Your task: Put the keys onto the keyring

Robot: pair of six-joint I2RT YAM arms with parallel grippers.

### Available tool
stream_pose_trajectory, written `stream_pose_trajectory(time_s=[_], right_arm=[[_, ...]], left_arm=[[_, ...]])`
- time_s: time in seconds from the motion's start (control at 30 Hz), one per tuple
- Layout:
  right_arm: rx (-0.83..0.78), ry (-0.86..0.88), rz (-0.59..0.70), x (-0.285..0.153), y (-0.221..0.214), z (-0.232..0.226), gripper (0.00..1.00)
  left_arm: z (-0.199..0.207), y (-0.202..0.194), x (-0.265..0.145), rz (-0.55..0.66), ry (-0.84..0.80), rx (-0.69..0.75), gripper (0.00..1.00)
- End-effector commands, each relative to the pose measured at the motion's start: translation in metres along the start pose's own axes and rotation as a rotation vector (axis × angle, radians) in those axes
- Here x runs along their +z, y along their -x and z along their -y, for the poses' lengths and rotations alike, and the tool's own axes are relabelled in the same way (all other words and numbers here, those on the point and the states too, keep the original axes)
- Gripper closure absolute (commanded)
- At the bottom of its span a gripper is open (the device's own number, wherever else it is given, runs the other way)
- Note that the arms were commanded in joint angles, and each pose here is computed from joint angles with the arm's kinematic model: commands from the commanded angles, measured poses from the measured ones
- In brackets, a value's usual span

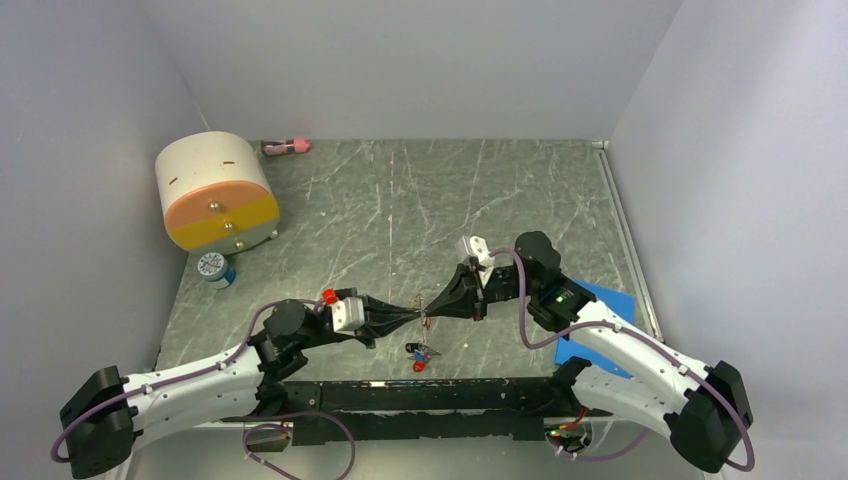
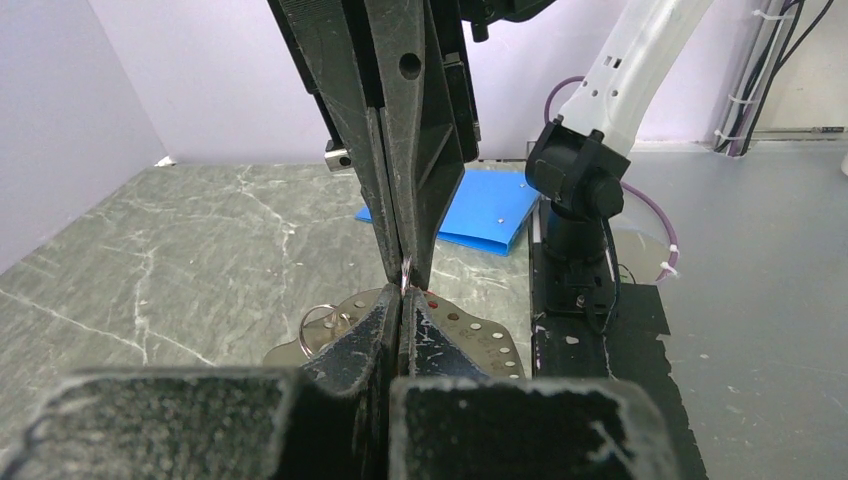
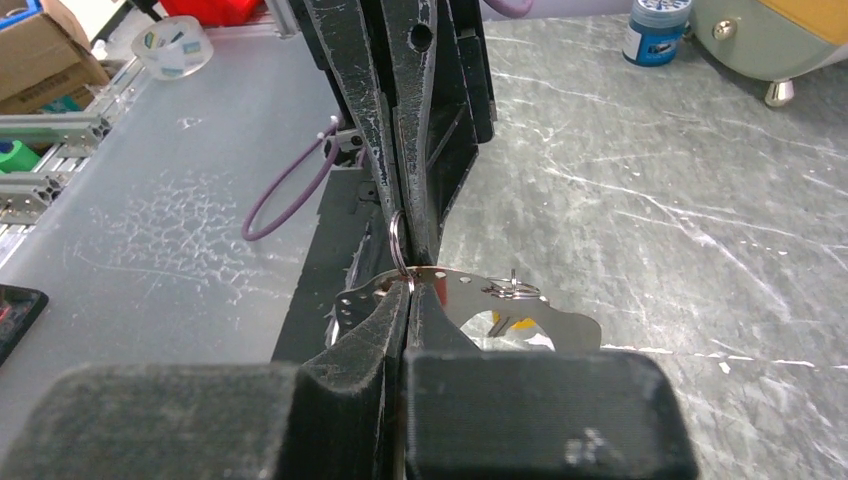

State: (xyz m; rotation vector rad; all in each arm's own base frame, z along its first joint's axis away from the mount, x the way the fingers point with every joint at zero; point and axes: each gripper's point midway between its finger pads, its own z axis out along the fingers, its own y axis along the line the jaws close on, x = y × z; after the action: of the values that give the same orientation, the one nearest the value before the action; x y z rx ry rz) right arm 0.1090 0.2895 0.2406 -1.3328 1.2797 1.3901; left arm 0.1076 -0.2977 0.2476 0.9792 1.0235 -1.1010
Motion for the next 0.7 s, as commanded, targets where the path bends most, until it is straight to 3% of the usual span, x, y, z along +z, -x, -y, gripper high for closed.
stream_pose_trajectory(time_s=[0.0,0.27,0.67], right_arm=[[-0.028,-0.011,-0.008,-0.001,-0.003,0.001,1.0],[-0.006,-0.013,-0.006,0.003,-0.01,0.006,0.98],[-0.047,-0.096,0.029,-0.001,0.009,0.008,0.63]], left_arm=[[-0.002,0.039,0.004,0.115,0.002,0.046,0.97],[-0.001,0.041,0.006,0.132,-0.007,0.04,0.97],[0.0,0.035,0.002,0.115,-0.003,0.03,0.97]])
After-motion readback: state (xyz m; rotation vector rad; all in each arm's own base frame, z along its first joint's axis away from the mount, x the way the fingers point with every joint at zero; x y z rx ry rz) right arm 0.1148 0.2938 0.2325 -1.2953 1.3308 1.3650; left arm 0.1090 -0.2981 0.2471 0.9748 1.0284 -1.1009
